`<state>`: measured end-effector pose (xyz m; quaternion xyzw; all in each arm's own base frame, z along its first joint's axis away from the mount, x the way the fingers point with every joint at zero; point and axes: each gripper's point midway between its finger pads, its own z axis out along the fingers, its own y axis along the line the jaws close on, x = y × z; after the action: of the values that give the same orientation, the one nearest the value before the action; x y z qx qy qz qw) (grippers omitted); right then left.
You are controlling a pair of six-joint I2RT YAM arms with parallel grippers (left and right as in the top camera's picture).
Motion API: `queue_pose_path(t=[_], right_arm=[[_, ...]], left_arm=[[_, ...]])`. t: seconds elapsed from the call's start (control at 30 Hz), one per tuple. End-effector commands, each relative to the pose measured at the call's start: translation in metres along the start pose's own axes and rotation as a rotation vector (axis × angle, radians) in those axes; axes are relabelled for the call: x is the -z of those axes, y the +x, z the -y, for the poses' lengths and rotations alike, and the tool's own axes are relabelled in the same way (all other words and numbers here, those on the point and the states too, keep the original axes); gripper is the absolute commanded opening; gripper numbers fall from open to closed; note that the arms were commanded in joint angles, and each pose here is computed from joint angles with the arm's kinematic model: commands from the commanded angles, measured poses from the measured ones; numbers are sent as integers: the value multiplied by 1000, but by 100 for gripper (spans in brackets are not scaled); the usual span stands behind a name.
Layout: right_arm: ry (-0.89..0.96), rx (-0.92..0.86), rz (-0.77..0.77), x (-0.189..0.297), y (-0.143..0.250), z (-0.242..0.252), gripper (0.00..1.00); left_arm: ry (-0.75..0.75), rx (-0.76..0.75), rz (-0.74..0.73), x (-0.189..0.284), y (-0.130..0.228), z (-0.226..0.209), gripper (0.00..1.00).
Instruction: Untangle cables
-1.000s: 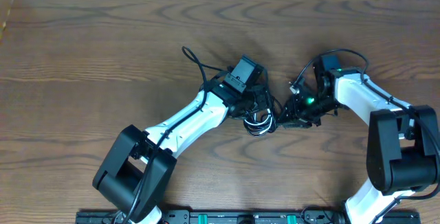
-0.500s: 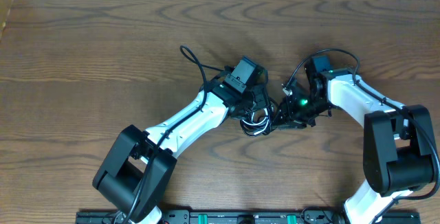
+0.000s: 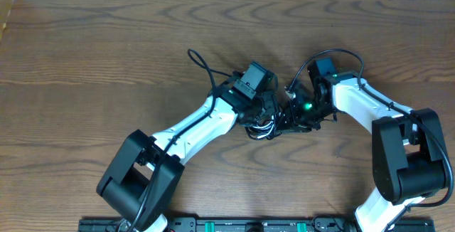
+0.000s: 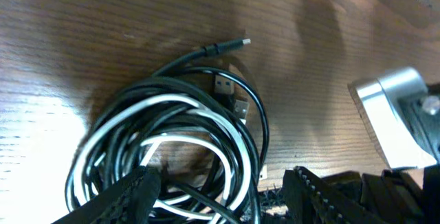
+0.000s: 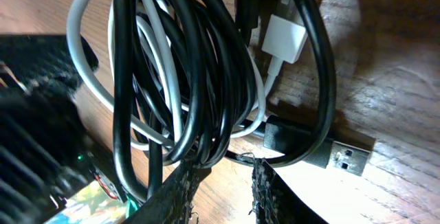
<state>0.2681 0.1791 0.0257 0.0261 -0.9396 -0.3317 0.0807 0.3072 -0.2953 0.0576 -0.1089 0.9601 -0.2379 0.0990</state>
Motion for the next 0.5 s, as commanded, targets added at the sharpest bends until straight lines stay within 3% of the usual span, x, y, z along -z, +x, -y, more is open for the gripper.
queue_pose_path(t=[0.0, 0.3, 0.47], right_arm=[[-12, 10, -10, -3, 2, -2, 26], [-11, 17, -10, -3, 2, -2, 29], [-11, 29, -11, -3, 2, -2, 29]], left_arm=[[-32, -15, -2, -4, 9, -7, 63], [-120, -48, 42, -6, 12, -20, 50], [-150, -49, 82, -5, 6, -25, 22]])
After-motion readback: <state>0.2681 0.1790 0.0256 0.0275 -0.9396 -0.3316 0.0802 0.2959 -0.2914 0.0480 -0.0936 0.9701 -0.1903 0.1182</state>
